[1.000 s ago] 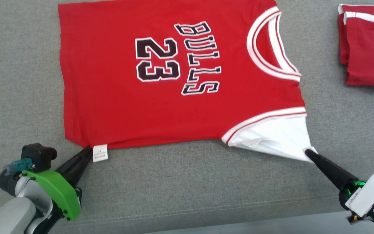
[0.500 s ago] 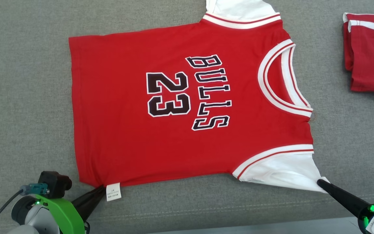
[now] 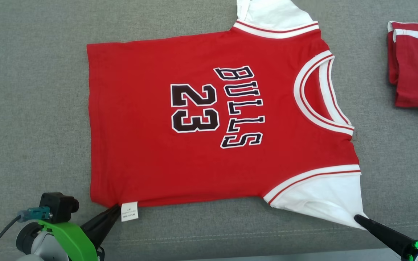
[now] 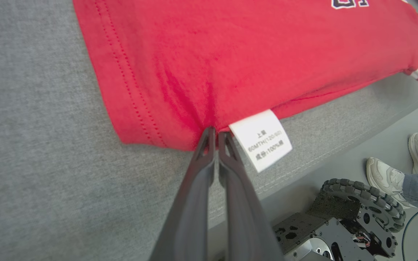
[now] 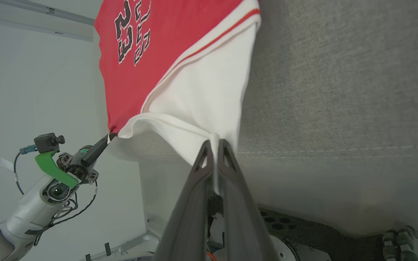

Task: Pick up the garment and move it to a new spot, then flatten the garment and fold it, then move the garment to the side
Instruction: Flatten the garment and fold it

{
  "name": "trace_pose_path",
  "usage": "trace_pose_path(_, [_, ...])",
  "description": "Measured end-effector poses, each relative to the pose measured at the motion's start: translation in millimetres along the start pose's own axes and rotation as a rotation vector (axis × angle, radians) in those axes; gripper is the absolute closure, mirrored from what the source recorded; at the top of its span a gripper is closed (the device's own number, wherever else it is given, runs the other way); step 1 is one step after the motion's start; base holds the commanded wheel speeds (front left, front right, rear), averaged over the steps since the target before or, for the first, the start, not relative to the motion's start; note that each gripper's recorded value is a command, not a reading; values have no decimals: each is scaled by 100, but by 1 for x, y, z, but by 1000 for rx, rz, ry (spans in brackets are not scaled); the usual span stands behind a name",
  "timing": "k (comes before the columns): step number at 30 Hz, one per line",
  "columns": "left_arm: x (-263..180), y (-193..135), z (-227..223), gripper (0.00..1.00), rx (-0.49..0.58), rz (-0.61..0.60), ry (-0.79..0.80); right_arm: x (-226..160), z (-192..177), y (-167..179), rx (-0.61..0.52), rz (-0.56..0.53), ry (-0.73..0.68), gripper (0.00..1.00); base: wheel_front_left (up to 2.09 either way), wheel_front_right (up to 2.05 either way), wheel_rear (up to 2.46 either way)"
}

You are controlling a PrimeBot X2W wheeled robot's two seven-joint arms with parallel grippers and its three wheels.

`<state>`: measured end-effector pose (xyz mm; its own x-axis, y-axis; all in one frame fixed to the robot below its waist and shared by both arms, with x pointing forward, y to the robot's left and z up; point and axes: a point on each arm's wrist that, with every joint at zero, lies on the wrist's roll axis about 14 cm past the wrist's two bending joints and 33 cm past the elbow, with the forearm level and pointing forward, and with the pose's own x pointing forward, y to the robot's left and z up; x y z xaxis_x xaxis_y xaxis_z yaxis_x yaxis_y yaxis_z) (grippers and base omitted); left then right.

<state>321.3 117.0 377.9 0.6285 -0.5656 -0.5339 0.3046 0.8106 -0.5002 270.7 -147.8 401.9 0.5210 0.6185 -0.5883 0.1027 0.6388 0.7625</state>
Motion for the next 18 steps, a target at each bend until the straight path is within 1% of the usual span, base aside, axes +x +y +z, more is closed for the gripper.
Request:
trace_pose_path(5, [-2, -4, -6, 100, -14, -3, 12, -5, -13, -7, 0, -25, 44, 100, 0, 0, 0])
trace_pose_path(6, [-3, -4, -7, 98, -19, 0, 14, -6, -17, -8, -10, -32, 61, 100, 0, 0, 0])
trace_pose_path(8, [-3, -5, -11, 73, -40, 4, 18, -9, -22, -13, -35, -49, 83, 100, 0, 0, 0])
trace_pose_path(9, [-2, -7, -13, 64, -58, 3, 17, -10, -24, -15, -59, -61, 92, 89, 0, 0, 0])
trace_pose_path(10, [1, -10, -13, 51, -75, 2, 4, -12, -22, -21, -139, -85, 95, 15, 0, 0, 0])
trace_pose_path(11, [3, -11, -11, 20, -80, 5, -11, -11, -17, -21, -179, -93, 78, 0, 0, 0, 0])
trace_pose_path(12, [4, -11, -9, 4, -84, 13, -27, -9, -9, -20, -210, -97, 44, 0, 0, 0, 0])
trace_pose_path(13, [5, -10, -7, 0, -85, 23, -42, -7, 0, -18, -232, -98, 9, 0, 0, 0, 0])
trace_pose_path(15, [5, -8, -7, 0, -86, 41, -50, -5, 4, -13, -275, -88, -16, 0, 0, 0, 0])
trace_pose_path(18, [2, -5, -15, 0, -97, 69, -36, -4, -7, -12, -303, -90, 2, 0, 0, 0, 0])
